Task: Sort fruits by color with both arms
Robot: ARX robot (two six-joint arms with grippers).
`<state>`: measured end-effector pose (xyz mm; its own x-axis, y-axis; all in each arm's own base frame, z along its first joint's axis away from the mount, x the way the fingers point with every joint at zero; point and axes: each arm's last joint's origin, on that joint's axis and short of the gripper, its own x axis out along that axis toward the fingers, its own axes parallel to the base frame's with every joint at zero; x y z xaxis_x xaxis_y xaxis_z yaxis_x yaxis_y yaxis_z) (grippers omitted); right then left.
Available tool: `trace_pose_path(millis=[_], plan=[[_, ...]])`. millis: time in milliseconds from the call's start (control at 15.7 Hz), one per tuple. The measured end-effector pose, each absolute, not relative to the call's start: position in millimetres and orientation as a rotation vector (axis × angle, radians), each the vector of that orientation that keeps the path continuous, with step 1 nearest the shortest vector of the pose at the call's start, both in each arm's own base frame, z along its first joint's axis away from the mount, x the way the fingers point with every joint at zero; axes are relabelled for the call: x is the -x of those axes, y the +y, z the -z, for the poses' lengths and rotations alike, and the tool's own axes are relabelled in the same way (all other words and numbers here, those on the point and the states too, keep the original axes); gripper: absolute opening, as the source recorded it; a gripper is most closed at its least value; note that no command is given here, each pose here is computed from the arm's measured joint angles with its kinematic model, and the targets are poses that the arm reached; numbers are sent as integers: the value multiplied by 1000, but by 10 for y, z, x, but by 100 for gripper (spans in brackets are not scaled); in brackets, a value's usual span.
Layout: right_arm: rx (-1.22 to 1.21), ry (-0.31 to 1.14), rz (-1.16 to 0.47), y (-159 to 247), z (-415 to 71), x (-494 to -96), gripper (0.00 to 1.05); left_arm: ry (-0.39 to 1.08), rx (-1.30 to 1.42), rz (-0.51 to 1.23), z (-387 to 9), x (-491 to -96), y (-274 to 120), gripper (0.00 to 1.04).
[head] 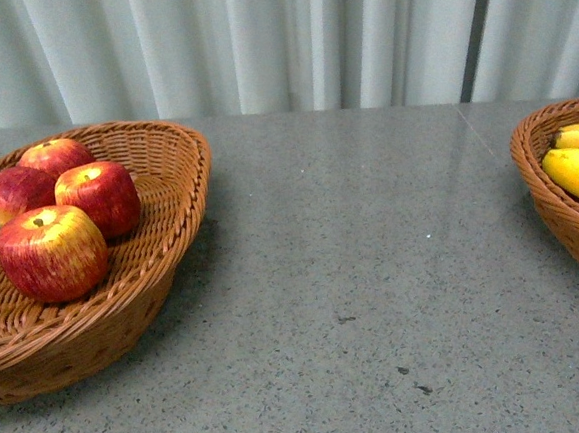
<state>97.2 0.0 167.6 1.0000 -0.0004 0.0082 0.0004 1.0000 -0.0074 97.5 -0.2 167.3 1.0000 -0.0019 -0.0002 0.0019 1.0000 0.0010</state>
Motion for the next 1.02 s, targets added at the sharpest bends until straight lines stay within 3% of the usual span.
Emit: trace_pose_path(millis=[318, 382, 828, 1019], plan=[[8, -3, 0, 0, -1671, -972, 2, -1, -1, 2, -1674, -975, -2, 98], [8, -4, 0, 0, -1672, -972, 8, -1, -1, 2, -1674, -975, -2, 98], [8, -4, 0, 0, -1672, -972, 96, -1, -1, 2, -1674, -975, -2, 98], [7, -4, 0, 0, -1672, -972, 98, -1, -1, 2, -1674, -975, -2, 98]])
